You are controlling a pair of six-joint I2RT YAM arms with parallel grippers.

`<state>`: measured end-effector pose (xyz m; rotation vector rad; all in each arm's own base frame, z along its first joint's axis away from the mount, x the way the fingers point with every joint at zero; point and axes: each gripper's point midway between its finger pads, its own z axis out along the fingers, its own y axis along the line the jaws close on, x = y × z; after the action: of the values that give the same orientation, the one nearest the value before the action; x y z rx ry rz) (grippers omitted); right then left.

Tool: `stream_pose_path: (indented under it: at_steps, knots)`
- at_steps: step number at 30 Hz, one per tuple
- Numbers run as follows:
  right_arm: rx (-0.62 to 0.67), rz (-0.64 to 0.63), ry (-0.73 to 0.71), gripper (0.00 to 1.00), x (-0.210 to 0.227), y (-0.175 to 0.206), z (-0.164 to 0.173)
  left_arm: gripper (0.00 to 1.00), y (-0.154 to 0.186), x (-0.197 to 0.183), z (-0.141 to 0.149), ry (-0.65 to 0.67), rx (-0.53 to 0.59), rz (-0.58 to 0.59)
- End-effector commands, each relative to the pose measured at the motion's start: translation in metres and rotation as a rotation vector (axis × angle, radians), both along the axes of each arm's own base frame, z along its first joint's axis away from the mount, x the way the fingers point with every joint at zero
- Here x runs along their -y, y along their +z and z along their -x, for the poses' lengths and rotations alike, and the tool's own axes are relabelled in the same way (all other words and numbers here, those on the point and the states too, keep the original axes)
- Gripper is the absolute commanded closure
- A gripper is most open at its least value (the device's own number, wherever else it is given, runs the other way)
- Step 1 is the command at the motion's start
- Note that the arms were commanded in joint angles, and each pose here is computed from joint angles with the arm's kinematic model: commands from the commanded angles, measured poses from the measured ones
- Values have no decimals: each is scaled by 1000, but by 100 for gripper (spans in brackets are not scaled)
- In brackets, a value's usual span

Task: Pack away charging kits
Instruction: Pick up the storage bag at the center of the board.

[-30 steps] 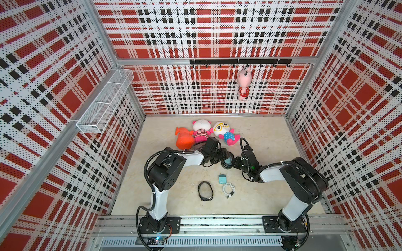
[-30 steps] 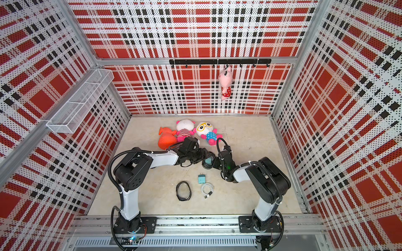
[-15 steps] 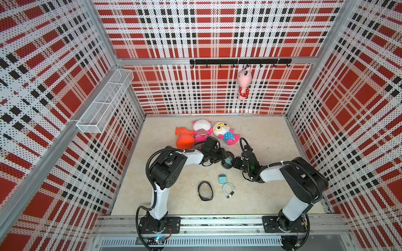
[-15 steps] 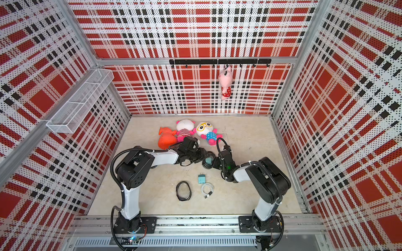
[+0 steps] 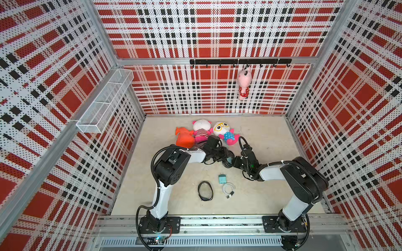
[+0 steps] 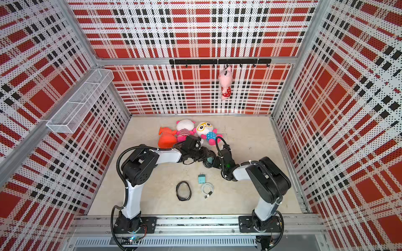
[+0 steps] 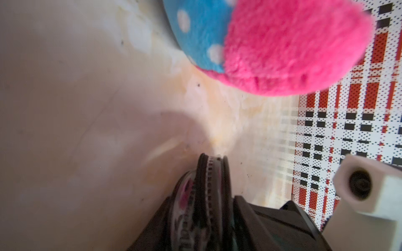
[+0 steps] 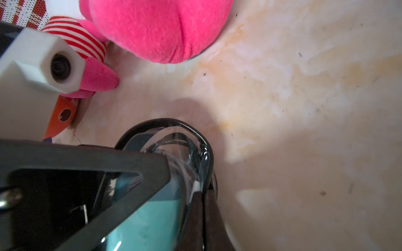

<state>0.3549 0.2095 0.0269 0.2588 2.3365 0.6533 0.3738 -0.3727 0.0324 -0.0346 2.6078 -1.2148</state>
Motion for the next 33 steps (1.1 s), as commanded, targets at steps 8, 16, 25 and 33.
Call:
stream_pose_path:
  at_steps: [8,16,25,33]
  knots:
    - [-100,101,6,100,14,-26,15,74,-54,-10,28,-44,-141,-112]
    - [-67,75,20,97,12,-13,16,87,-49,-7,26,-52,-128,-92]
    - [38,41,8,60,23,33,27,100,11,-2,9,-24,56,18]
    - [272,-72,-24,30,40,91,45,100,96,-14,-3,87,333,58]
